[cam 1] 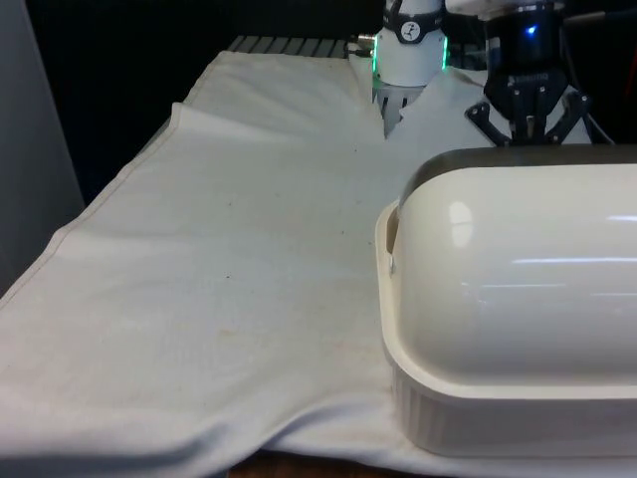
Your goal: Open the lid, then close it.
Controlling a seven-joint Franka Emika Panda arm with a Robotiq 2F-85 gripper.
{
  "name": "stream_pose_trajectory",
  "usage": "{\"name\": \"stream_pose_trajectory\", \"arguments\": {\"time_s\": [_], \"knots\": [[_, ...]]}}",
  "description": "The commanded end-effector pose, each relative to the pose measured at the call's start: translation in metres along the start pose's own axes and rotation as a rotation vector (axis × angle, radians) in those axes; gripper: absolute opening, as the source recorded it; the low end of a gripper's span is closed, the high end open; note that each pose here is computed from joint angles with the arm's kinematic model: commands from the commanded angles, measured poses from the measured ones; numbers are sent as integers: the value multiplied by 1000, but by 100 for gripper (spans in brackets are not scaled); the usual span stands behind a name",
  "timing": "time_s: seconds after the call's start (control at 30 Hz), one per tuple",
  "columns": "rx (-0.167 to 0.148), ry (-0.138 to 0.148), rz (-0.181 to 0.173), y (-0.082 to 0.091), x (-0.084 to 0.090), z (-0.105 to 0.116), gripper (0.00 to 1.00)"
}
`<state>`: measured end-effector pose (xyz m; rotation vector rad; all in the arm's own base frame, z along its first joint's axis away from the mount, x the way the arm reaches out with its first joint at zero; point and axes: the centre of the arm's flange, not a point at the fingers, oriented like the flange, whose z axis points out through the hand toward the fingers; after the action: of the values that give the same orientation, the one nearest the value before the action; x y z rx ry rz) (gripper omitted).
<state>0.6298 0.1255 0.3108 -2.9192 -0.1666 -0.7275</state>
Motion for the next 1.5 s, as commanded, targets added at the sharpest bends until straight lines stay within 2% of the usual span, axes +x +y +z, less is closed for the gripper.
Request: {"name": "stream_pose_trajectory", "arguments": {"time_s": [0.0,0.03,0.07,0.17,0.3,0.33,0.37,0.57,0.6,0.67,0.9,0.93,1.0,1.17,1.2,1.23,1.43,1.47], "knots": [[12,14,6,-3,5,-3,0],[0,4,0,0,2,-1,0],[12,17,6,-3,6,-4,0],[12,32,5,-3,13,-9,0],[12,46,5,-3,18,-14,0],[2,38,0,-1,17,-12,0],[12,50,5,-3,20,-15,0],[13,74,4,-5,29,-26,0],[3,67,-2,-2,27,-25,0],[13,86,4,-5,33,-31,0],[15,114,3,-5,45,-40,0],[5,103,-2,-3,41,-39,0],[16,128,4,-5,51,-42,0],[18,153,4,-5,62,-47,0],[8,141,0,-3,60,-46,0],[16,154,5,-4,62,-48,0],[9,162,8,1,64,-55,0],[3,154,5,2,64,-52,0]]}}
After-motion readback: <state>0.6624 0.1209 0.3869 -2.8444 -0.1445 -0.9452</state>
